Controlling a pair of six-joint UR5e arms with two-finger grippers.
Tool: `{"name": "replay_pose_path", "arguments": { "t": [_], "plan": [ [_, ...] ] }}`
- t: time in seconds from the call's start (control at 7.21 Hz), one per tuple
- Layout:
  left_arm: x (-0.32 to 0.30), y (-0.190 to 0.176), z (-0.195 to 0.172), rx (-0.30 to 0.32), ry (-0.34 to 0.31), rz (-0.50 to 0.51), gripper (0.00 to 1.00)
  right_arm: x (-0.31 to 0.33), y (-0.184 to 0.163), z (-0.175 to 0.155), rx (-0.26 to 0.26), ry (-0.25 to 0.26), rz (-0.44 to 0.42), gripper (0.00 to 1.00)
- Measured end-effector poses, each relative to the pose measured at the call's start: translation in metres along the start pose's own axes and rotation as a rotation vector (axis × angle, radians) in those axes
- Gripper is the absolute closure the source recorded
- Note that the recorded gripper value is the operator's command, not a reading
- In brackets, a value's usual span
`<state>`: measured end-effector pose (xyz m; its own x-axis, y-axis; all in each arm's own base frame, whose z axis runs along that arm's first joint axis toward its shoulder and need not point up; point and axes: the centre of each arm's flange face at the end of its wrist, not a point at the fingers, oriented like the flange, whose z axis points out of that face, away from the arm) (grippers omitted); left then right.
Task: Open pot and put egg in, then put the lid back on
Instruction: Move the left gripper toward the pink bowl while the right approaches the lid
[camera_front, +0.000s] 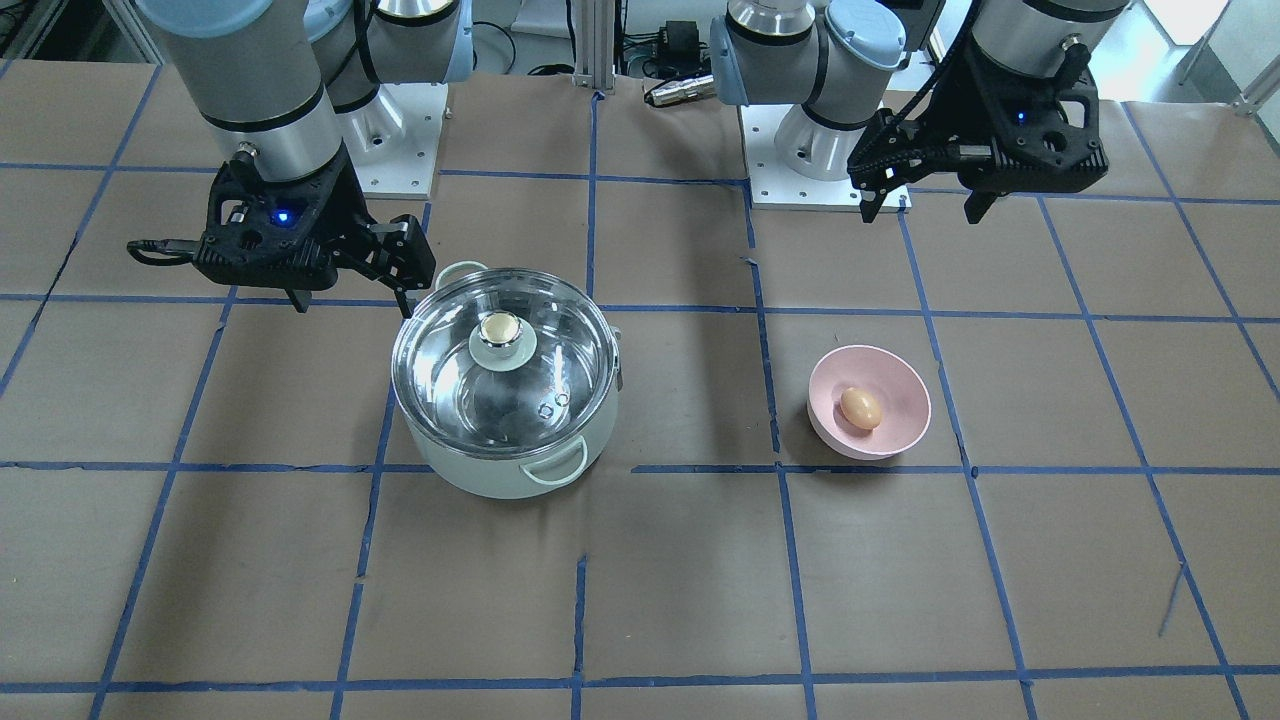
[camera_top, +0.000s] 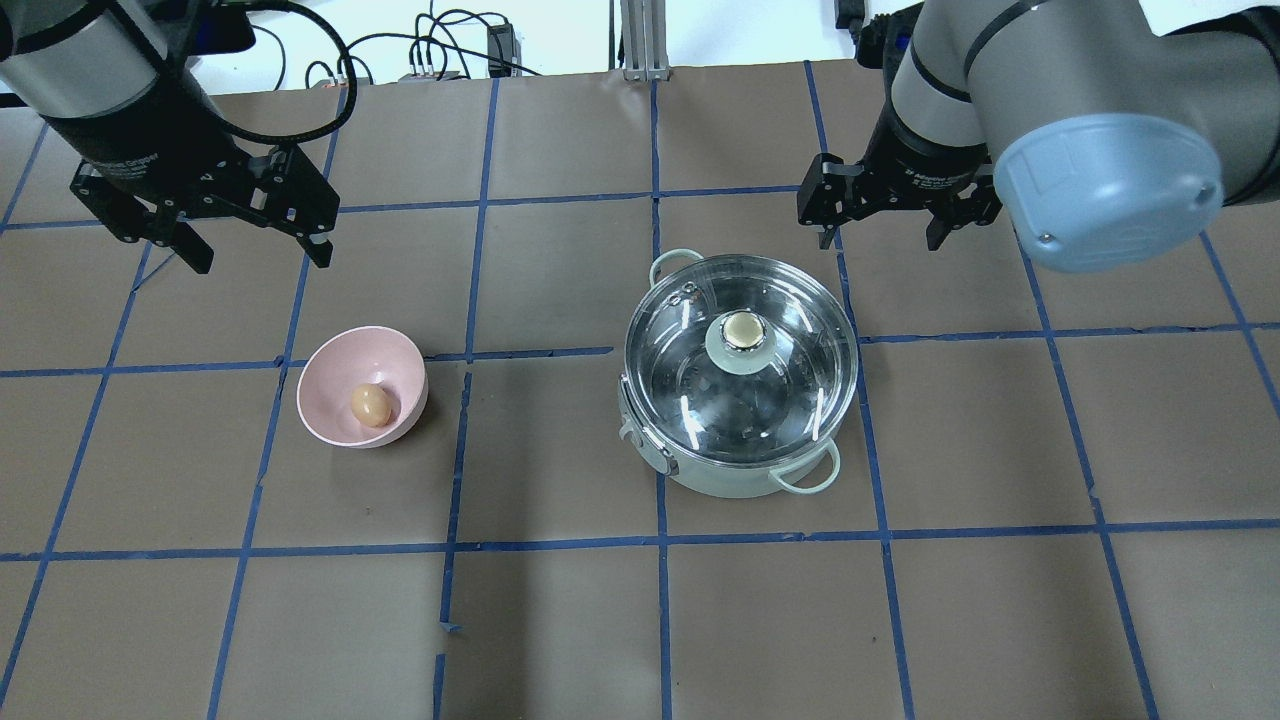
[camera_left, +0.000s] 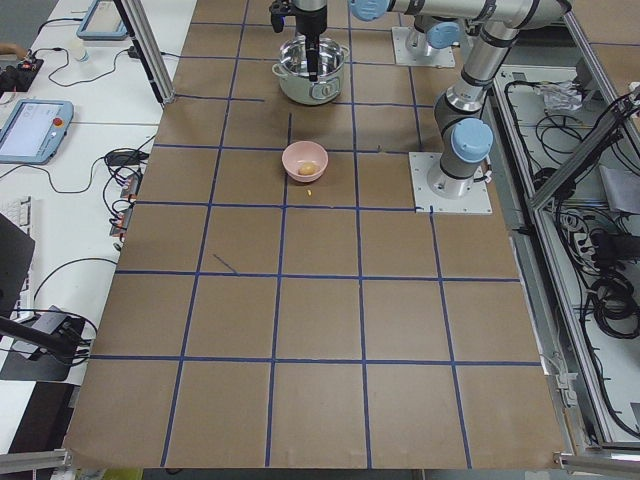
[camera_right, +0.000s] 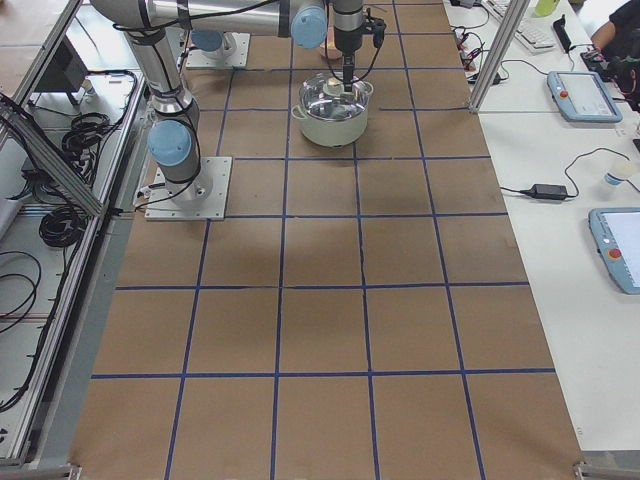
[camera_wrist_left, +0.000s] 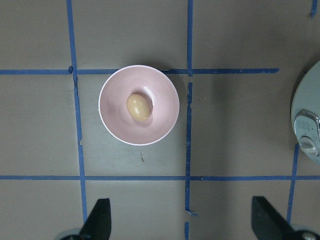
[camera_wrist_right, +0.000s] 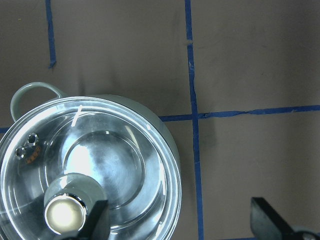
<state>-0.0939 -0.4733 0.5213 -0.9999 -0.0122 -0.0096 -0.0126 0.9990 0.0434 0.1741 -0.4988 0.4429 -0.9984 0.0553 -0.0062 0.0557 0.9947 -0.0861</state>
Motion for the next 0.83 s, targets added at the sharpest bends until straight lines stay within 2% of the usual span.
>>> {"name": "replay_pose_path", "arguments": {
  "t": [0.55,0.83],
  "plan": [
    [-0.002,0.000,0.005,-0.010,0.002,0.009,0.00,0.000,0.000,0.002,-0.003,0.000,0.002,0.00],
    [-0.006,-0.001,0.028,-0.046,0.007,0.036,0.00,-0.003,0.000,0.008,-0.012,0.002,0.012,0.00]
  ]
}}
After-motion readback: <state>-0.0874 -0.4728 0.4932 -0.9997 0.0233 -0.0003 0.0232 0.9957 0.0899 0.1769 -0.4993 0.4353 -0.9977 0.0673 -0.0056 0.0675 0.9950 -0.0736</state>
